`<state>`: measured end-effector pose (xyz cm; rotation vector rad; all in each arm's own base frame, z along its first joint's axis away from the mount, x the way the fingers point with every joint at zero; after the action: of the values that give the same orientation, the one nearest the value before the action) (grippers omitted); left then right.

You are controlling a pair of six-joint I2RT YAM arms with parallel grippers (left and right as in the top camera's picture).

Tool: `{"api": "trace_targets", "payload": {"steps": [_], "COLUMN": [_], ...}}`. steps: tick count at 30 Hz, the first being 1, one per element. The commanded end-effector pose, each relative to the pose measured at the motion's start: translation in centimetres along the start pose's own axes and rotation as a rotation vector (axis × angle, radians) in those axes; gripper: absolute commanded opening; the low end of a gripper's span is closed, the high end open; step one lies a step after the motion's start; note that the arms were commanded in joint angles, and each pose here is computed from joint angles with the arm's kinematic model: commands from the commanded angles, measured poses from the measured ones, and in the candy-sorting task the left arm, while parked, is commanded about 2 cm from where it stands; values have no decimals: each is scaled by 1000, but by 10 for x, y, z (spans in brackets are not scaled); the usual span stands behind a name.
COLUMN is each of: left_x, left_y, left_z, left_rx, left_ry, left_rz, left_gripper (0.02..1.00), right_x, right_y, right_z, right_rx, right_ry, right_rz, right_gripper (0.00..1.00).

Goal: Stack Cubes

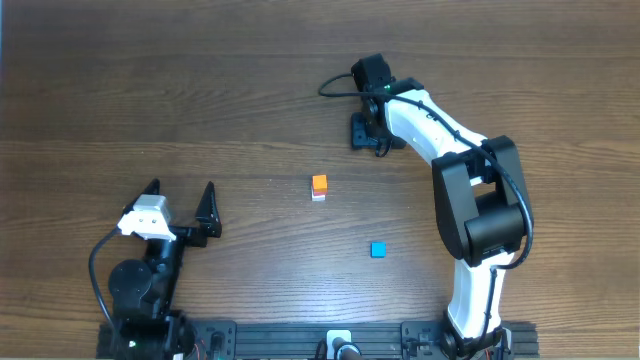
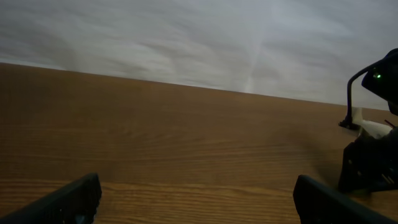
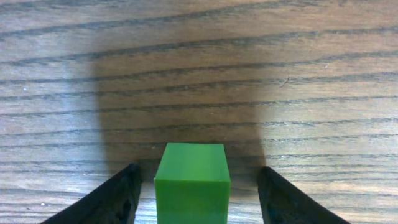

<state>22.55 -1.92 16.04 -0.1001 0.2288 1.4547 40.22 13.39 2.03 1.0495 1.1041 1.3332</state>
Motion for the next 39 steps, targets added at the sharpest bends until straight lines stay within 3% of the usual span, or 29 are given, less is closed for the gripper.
{"api": "trace_targets", "payload": {"steps": [1,9,32,39], "left_x": [2,2,2,2], "left_y": [0,0,0,0], "left_z": [-1,-1,-1,-1], "left_rx": [-4,-4,-4,-4], "left_ry": [-11,-11,-11,-11], "left_rz": [9,9,9,9], "left_gripper": [998,998,998,998], "right_x": [1,1,1,12], "right_y": [0,0,1,32], "right_z": [8,8,9,8], "right_rx": [-9,-9,-13,-27], "right_ry": [-4,0,-1,-8], "right_rz": [8,7,9,86], "right_gripper": [555,509,163,9]}}
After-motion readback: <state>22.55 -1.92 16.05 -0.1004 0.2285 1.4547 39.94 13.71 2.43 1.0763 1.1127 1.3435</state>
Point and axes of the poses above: each gripper's point midway between its finger pads, its own y axis back along the fingers, its own x axis along the line the jaws close on, z = x × y, the point moved 2 cm from there along y, back along the fingers, and after that the axes turned 2 degrees about y, right-handed, at the moved point
